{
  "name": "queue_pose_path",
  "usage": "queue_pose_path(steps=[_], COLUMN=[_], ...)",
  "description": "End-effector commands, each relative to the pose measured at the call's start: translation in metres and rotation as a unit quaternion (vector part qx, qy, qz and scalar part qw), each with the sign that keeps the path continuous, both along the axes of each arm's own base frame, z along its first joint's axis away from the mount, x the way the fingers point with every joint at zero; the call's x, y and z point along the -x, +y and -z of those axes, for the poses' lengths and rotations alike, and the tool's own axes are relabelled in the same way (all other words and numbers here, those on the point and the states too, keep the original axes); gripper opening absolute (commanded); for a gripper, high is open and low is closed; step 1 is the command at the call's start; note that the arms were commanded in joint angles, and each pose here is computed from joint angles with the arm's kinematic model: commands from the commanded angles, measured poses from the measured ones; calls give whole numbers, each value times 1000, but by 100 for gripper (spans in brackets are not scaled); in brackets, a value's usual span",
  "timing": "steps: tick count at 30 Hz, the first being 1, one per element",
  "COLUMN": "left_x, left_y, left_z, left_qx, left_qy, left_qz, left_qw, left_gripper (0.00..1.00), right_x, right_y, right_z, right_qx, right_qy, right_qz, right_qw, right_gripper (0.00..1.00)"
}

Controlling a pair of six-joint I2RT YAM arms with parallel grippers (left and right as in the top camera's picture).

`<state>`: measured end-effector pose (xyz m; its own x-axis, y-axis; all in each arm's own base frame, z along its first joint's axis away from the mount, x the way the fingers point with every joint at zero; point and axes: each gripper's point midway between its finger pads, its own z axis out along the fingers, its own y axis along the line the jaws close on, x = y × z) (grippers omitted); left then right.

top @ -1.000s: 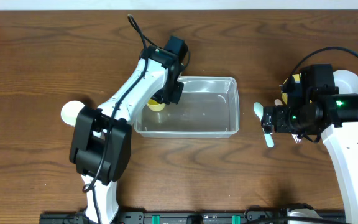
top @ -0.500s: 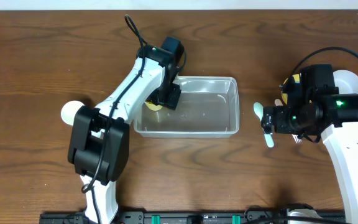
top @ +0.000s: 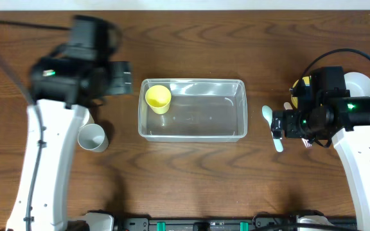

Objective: Pack container
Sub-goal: 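Carry the yellow cup into the container and release it, then return the left gripper to the white cup and grasp it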

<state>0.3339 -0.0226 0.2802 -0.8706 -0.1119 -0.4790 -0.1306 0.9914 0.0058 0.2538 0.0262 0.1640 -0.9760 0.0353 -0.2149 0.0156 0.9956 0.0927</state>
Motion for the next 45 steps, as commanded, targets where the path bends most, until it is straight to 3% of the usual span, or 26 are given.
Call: queue_pose_path(steps=[1, 7, 17, 26, 29, 34, 37, 45], left_x=[-1, -5, -11, -8, -8, -8, -8, -11], left_y=[47, 92, 98, 96, 96, 96, 96, 97], left_z=[25, 86, 177, 212, 214, 214, 214, 216], left_qx=[1, 28, 39, 44, 44, 44, 44, 43], left_qy=[42, 119, 253, 303, 306, 306, 306, 299], left_qz=[-86, -155, -165, -163, -163, -163, -163, -163], left_qw=[995, 980, 952, 938, 937, 937, 937, 939], left_gripper=[78, 77, 76, 71, 59, 28, 23, 23], right_x=[-3, -3, -3, -3, -3, -2, 0, 1], right_y=[1, 1, 1, 1, 1, 1, 1, 1], right_z=[-5, -5, -5, -4, -5, -4, -4, -4], right_qx=[5, 5, 5, 5, 6, 6, 6, 6], right_qy=[-7, -7, -7, -6, -7, -4, -1, 1], right_qz=[-12, -12, -12, -12, -12, -12, -12, -12], right_qw=[1000, 1000, 1000, 1000, 1000, 1000, 1000, 1000], right_gripper=[99, 99, 99, 99, 99, 99, 99, 99])
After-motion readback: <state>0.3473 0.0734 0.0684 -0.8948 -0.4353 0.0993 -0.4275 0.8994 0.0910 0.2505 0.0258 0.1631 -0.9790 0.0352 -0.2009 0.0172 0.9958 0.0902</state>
